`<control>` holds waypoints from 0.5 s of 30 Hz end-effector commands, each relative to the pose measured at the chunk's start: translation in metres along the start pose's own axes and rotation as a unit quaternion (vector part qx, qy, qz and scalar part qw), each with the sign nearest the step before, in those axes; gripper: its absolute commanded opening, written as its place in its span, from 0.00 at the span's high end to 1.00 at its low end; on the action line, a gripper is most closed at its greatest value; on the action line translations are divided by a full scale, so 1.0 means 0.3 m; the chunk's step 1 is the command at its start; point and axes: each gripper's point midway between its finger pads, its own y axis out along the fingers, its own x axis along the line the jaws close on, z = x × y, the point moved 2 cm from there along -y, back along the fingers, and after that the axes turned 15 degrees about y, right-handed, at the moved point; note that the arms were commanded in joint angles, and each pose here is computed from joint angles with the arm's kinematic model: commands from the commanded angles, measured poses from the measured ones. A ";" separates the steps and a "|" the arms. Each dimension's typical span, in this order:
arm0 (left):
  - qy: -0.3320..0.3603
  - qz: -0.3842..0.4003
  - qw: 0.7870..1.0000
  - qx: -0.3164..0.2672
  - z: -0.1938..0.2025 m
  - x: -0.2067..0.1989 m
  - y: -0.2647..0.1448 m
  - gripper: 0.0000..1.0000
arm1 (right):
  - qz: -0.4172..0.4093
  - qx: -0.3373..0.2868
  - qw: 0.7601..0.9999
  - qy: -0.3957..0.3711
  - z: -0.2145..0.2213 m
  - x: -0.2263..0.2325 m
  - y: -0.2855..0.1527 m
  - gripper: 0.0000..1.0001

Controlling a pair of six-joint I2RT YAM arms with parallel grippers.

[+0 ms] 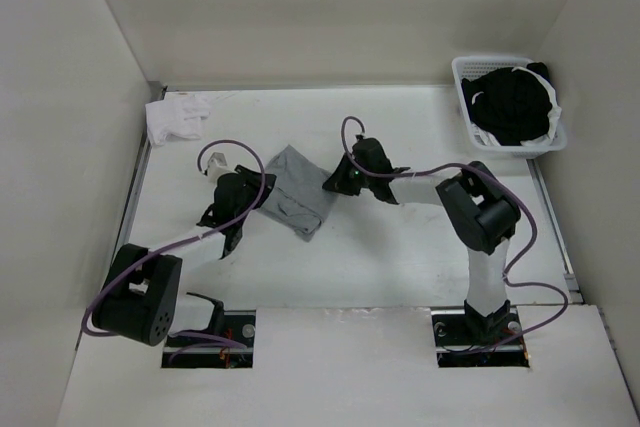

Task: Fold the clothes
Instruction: Fold the tank top

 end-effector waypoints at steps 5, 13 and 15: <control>0.018 0.015 1.000 -0.012 0.004 0.005 -0.059 0.75 | 0.026 -0.044 0.998 0.031 -0.052 -0.079 0.006 0.81; 0.058 0.015 0.998 -0.014 -0.013 0.017 -0.181 0.59 | -0.002 -0.111 0.994 -0.009 -0.142 0.000 -0.175 0.63; 0.074 0.017 0.997 -0.013 -0.017 0.011 -0.211 0.56 | -0.021 -0.115 0.993 -0.033 -0.138 0.049 -0.240 0.53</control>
